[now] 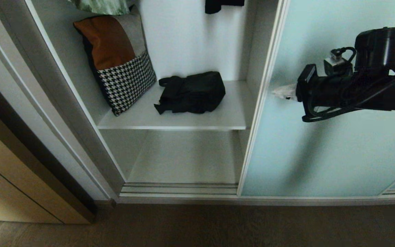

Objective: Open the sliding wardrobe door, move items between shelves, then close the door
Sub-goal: Close the door

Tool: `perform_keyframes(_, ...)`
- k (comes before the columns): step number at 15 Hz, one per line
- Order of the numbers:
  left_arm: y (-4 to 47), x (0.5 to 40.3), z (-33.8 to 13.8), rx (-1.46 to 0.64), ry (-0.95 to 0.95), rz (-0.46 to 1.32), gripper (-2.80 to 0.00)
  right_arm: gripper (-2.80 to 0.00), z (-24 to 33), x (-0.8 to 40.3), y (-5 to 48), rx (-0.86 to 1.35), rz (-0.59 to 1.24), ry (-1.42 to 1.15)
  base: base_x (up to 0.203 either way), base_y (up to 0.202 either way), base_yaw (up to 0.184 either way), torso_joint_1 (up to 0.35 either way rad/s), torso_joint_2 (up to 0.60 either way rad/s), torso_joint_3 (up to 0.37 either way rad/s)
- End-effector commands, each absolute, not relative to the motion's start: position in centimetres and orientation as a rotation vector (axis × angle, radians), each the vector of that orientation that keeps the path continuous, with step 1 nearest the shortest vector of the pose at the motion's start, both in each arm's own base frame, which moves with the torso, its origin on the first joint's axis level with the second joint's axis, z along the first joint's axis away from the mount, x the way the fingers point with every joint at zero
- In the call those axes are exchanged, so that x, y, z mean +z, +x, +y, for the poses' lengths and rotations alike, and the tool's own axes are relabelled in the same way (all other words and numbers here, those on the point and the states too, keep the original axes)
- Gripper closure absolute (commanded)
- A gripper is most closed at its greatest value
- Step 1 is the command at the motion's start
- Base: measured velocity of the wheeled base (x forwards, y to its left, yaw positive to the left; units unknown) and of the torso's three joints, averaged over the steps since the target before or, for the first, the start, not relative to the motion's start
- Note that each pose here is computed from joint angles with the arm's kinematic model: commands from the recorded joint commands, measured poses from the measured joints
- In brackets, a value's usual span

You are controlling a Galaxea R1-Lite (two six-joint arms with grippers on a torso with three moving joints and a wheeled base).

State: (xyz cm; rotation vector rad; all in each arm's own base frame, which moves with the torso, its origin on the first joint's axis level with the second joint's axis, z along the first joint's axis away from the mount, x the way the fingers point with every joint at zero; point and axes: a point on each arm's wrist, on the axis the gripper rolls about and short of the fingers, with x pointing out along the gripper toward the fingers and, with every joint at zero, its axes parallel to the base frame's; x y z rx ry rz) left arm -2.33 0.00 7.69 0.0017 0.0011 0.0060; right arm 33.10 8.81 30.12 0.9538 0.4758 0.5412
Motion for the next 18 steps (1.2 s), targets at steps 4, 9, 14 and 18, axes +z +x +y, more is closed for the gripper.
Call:
perform_keyframes(4,-2.3,7.7,0.0,0.007,0.002,0.003,0.0,0.0,8.5,29.6,35.8,0.511,0.439,1.045,0.0,0.0,0.0,0.0,0.0,0.0)
perform_keyframes(9,-2.3,7.7,0.0,0.006,0.002,0.002,0.0,0.0,9.2,28.9,37.1,0.456,0.422,1.067,0.0,0.0,0.0,0.0,0.0,0.0)
perform_keyframes(14,-2.3,7.7,0.0,0.008,0.002,0.002,0.0,0.0,9.1,28.6,38.1,0.438,0.412,1.069,0.0,0.0,0.0,0.0,0.0,0.0)
perform_keyframes(18,-2.3,7.7,0.0,0.008,0.002,0.003,0.0,0.0,8.7,27.9,39.1,0.391,0.399,1.071,0.0,0.0,0.0,0.0,0.0,0.0)
